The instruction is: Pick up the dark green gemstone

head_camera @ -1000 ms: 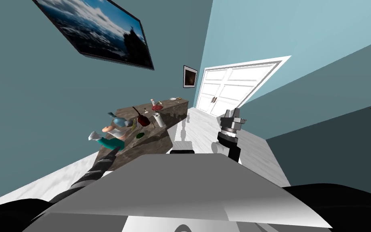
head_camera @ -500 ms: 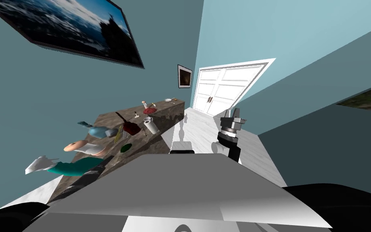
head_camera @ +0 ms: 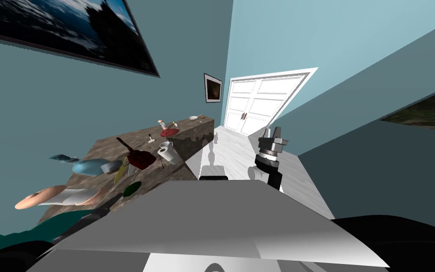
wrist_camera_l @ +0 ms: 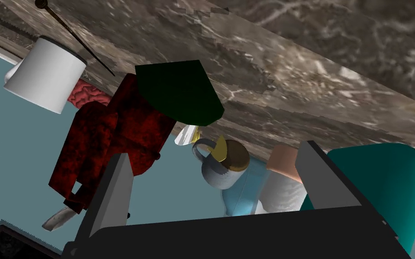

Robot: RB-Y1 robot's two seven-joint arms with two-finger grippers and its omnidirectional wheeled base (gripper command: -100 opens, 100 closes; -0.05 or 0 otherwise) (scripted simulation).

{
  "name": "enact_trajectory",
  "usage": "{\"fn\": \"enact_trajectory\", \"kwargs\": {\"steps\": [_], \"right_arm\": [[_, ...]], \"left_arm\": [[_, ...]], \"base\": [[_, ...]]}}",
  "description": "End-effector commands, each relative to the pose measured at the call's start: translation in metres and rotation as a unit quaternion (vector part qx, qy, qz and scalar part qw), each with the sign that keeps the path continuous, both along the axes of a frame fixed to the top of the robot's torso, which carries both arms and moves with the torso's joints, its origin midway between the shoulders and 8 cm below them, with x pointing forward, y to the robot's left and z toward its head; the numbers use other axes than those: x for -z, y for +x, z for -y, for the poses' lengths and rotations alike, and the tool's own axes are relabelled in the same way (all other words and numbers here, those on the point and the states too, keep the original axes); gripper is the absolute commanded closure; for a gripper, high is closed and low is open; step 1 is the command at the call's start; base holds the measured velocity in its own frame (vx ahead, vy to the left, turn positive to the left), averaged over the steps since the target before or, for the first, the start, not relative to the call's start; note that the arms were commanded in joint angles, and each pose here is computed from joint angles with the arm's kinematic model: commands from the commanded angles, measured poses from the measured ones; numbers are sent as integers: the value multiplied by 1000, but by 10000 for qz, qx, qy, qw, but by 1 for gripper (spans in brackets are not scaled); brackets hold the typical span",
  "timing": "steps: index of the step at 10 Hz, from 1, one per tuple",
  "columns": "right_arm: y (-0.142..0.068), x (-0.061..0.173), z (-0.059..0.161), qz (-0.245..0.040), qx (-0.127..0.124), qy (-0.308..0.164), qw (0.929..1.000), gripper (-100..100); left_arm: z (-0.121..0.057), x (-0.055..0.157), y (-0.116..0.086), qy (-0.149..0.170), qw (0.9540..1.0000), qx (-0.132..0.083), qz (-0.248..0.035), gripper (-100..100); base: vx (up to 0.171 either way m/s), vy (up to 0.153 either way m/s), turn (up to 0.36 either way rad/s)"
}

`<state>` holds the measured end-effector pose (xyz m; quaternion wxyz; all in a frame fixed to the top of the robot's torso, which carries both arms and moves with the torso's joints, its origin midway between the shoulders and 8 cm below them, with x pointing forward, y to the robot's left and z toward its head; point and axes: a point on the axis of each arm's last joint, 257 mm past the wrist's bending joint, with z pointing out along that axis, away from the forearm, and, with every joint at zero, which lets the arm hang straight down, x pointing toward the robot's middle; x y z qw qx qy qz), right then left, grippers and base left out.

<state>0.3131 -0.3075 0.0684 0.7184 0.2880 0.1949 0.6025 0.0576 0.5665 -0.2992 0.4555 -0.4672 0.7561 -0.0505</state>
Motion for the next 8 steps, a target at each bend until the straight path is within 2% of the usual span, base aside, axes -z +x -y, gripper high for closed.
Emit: {"fn": "enact_trajectory", "kwargs": {"steps": [1, 3, 4, 5, 6, 7, 8], "right_arm": [[0, 0, 0, 0, 0, 0, 10000, 0], [0, 0, 0, 0, 0, 0, 10000, 0], [0, 0, 0, 0, 0, 0, 10000, 0], [0, 0, 0, 0, 0, 0, 10000, 0], [0, 0, 0, 0, 0, 0, 10000, 0], [0, 0, 0, 0, 0, 0, 10000, 0], [0, 0, 0, 0, 0, 0, 10000, 0]], "left_arm": [[-7, 7, -21, 19, 9993, 18, -373, -100], [-8, 17, -41, -14, 9976, 29, -692, -100], [-6, 13, -31, 2, 9984, 31, -568, -100], [-6, 14, -32, -2, 9983, 26, -588, 0], [-9, 24, -33, -8, 9983, -24, -582, -100], [-10, 28, -33, -12, 9983, -48, -582, -100], [-9, 24, -34, -11, 9983, -33, -580, -100]], "base": [[167, 5, -177], [178, -17, -128], [73, -17, -23], [14, -2, 5], [31, 19, -74], [41, 30, -88], [18, 14, -17]]}}
